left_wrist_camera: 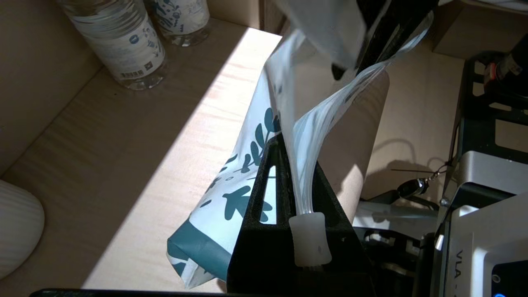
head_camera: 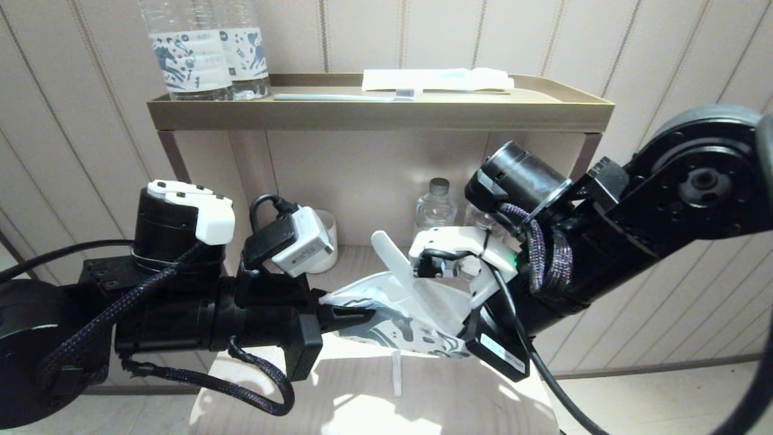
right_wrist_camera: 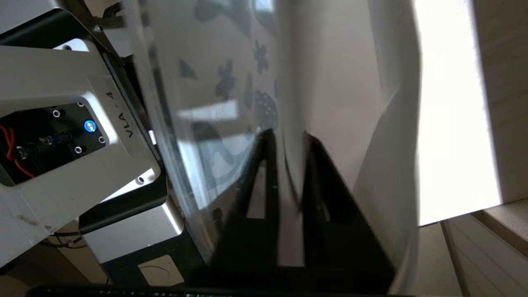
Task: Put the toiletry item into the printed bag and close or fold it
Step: Place the comb into the storage bag
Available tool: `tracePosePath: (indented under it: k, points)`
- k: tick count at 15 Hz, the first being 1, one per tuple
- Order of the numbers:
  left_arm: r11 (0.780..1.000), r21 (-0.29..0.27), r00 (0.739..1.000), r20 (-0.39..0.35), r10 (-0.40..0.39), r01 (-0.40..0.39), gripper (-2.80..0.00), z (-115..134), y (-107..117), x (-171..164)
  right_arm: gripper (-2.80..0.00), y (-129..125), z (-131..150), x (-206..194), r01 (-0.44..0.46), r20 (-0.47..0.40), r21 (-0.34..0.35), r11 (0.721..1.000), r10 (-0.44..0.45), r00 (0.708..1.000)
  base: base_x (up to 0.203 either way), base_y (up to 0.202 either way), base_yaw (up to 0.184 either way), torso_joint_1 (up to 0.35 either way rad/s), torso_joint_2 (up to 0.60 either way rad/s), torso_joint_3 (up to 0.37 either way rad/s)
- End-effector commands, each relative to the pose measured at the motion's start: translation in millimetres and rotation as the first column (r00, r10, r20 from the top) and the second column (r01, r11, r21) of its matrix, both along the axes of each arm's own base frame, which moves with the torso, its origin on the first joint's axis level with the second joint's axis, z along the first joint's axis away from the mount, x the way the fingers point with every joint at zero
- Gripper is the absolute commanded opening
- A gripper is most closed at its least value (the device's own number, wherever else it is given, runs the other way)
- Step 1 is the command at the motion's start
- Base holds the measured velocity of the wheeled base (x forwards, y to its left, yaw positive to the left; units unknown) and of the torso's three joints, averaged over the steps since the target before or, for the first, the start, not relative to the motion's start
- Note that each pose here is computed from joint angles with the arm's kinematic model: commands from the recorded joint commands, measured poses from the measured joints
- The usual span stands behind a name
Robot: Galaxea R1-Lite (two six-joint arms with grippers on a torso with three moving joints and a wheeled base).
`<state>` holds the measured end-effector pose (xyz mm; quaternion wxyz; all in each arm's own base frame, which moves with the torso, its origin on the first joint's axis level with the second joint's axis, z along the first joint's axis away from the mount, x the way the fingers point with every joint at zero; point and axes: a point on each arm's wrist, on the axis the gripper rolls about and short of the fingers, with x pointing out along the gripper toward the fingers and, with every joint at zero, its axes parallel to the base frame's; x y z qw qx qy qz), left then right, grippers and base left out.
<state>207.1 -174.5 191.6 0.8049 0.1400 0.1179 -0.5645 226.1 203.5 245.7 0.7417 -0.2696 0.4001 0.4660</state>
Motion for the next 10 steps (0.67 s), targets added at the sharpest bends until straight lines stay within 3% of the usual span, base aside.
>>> tracePosePath:
  k: [1,7,10]
  points:
    - [1.000,-0.002,1.000,0.003,-0.003,0.003,-2.80,0.4,0.1,-0.1,0.00,-0.8,-0.2,-0.8,-0.003,-0.003,-0.003,1.000,0.003,1.000,0.000,0.000,0.000,0.000,0.00,0.000]
    - [1.000,-0.003,1.000,0.004,-0.003,0.003,-2.80,0.9,0.2,-0.4,0.00,-3.3,7.3,-2.2,0.002,0.018,0.015,1.000,-0.002,1.000,0.000,0.000,0.000,0.000,0.00,0.000]
    - [1.000,0.001,1.000,-0.003,-0.002,0.002,-2.80,-1.1,-0.9,1.1,0.00,-14.7,40.8,-14.8,-0.001,0.111,0.096,0.995,-0.010,0.994,0.000,0.000,0.000,0.000,0.00,0.000]
